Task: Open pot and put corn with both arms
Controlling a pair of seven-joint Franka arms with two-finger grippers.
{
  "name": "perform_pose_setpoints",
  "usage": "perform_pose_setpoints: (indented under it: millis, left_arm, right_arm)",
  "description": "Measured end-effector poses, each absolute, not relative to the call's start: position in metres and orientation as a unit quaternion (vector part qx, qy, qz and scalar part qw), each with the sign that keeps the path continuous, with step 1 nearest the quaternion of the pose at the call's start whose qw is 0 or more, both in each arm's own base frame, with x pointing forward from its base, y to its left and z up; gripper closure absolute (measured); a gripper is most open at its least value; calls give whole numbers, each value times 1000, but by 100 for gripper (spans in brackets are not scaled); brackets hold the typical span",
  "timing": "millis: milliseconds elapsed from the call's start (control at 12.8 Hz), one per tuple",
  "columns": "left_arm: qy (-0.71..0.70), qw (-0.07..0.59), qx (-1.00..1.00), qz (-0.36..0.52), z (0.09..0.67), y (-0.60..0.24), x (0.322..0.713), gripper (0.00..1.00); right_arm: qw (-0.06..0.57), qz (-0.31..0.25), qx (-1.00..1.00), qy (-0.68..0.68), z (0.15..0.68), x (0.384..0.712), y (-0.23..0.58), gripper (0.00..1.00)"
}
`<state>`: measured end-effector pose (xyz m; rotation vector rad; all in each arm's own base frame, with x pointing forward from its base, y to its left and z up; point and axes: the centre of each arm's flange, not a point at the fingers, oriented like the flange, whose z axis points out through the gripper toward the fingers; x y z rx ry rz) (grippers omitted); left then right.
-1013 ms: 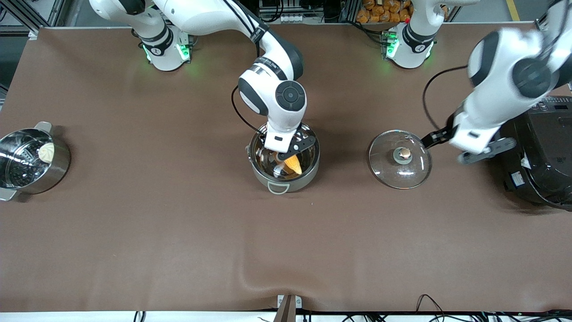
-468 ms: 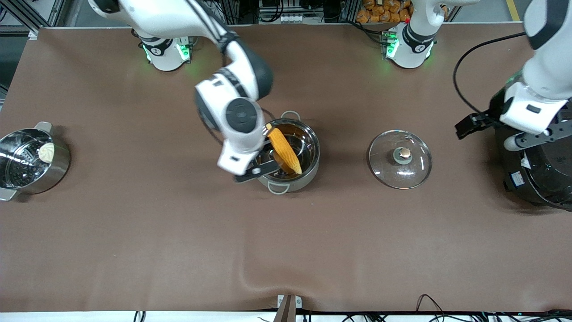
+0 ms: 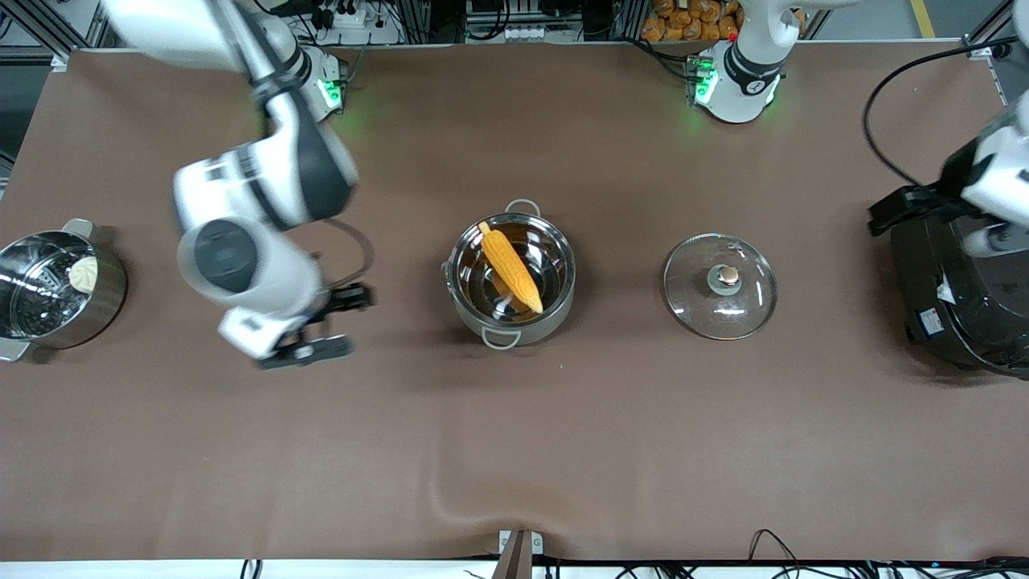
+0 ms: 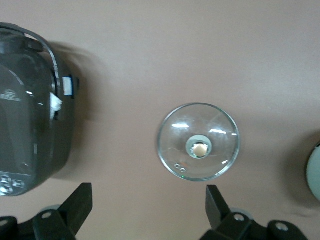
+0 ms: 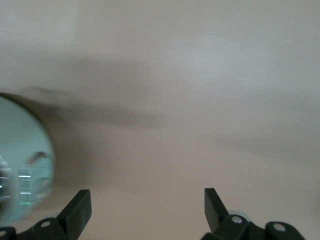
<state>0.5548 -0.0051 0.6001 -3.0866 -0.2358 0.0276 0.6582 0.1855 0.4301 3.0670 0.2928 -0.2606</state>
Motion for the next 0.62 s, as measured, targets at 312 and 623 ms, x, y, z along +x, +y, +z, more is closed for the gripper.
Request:
perform_pose_setpoints:
  millis: [312, 623]
  left_arm:
    - [-69, 22, -997, 0, 612, 13, 553, 0]
    - [-68, 22, -997, 2, 618, 14, 551, 0]
  right_arm:
    - [10, -86, 994, 69, 456, 648, 79, 0]
    - [-9, -52, 997, 55, 523, 610, 52, 0]
